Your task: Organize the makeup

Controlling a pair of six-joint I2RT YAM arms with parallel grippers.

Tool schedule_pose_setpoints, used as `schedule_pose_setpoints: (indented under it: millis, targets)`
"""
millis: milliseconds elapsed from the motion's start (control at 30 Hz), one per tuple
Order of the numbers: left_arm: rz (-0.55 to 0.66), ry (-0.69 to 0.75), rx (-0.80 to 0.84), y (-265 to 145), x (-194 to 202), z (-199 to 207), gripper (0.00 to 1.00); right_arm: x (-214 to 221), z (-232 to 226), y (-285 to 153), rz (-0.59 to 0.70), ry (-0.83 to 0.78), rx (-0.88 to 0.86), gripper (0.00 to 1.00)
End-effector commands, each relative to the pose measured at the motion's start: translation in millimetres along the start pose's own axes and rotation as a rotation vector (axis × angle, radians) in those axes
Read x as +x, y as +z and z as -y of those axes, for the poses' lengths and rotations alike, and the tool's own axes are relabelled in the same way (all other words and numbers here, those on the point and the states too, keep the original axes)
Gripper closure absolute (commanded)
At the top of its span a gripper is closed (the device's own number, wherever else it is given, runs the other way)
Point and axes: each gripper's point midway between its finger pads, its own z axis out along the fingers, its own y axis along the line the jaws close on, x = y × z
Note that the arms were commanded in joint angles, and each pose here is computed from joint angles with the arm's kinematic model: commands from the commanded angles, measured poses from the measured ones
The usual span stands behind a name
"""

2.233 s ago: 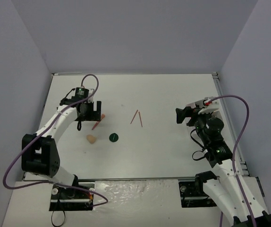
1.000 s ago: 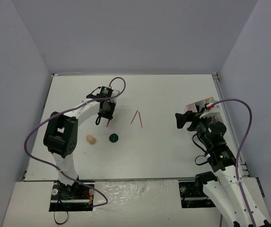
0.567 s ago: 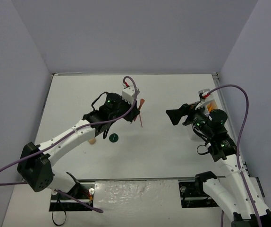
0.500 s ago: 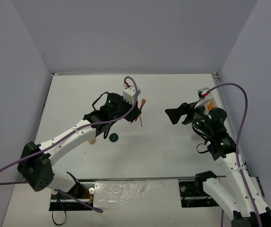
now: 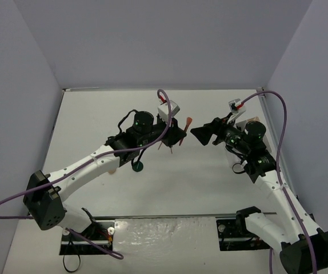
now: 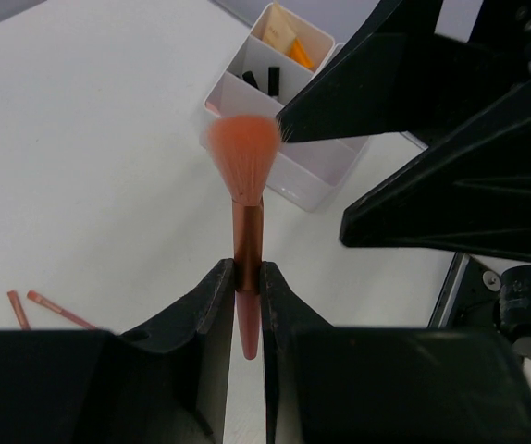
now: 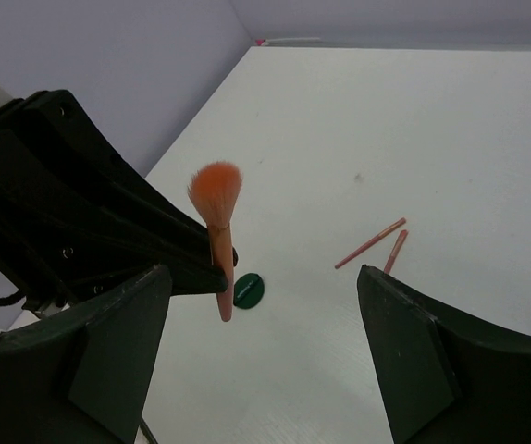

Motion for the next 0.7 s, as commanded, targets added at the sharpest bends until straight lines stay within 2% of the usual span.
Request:
schedule_pose_setpoints:
  millis: [0, 567, 667]
  targets:
    - [0.161, 0.005, 0.101, 0.3, -55.7, 28.3, 1.00, -35.1, -26.7, 9.5, 0.099, -0.052, -0.106, 0.23]
    - [0.180, -0.004, 0.128, 8.7, -60.2, 38.6, 1.00, -28.3, -30.4, 24.9, 0.101, -0.033, -0.108, 0.58]
    - [0.181, -0.008, 0.135, 11.3, -63.0, 40.4, 1.00, -25.0, -28.5, 25.2, 0.094, -0.034, -0.103, 0.72]
